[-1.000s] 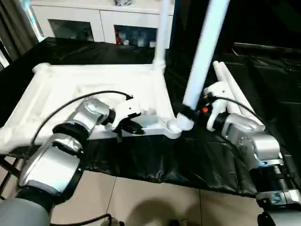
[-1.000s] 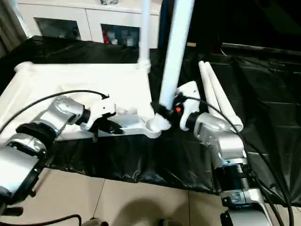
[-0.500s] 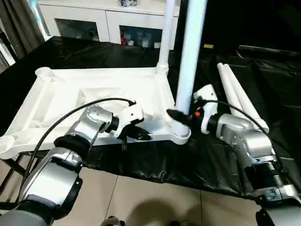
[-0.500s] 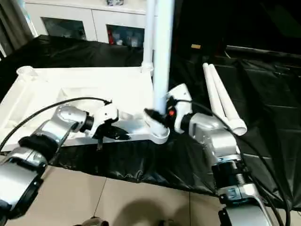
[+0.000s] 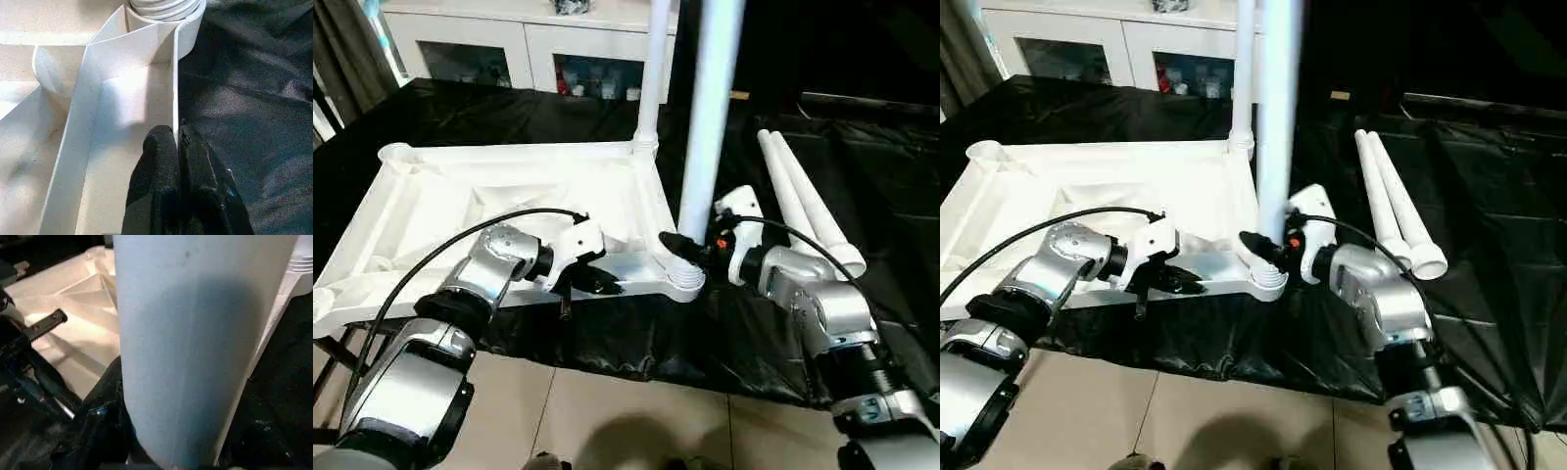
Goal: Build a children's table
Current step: Insert table leg to table base
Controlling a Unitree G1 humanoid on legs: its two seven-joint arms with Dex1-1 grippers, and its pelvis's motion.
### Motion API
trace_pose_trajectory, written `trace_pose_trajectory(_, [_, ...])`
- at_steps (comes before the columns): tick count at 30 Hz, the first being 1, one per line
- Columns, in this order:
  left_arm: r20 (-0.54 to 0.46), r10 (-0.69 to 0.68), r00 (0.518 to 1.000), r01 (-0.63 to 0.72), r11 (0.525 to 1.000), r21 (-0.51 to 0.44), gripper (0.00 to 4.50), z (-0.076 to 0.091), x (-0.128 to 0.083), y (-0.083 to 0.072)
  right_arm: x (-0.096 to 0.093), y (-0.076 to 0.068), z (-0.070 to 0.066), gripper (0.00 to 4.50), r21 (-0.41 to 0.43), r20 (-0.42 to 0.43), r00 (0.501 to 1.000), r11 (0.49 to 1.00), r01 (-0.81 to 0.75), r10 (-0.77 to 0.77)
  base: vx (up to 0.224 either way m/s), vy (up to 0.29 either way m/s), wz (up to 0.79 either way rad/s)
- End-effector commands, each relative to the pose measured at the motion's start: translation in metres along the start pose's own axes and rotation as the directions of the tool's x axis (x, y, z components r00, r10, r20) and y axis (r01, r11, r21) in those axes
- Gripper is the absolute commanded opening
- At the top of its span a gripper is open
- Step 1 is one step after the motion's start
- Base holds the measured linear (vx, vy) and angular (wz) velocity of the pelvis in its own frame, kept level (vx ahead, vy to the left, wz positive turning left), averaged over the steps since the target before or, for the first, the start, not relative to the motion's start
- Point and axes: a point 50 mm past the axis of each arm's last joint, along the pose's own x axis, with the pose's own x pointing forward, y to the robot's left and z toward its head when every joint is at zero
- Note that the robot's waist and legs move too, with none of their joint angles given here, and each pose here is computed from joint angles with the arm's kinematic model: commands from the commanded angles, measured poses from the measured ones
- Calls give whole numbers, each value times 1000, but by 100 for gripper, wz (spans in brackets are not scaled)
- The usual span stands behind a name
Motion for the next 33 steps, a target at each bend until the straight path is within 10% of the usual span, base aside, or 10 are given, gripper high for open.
trace_pose_trajectory(1, [11,-15,1000,15,1000,14,0,5,2,-1,-5,-5,-9,189,48,10,1000,999,25,-26,0,0,0])
trace_pose_trajectory(17, [9,16,1000,-16,1000,0,0,7,0,2,-22,-4,-53,189,150,118,983,981,121,-139,0,0,0])
trace_pose_trajectory(33, [-15,36,999,-35,999,23,0,11,1,6,-18,7,-52,188,-98,49,996,992,83,-79,0,0,0])
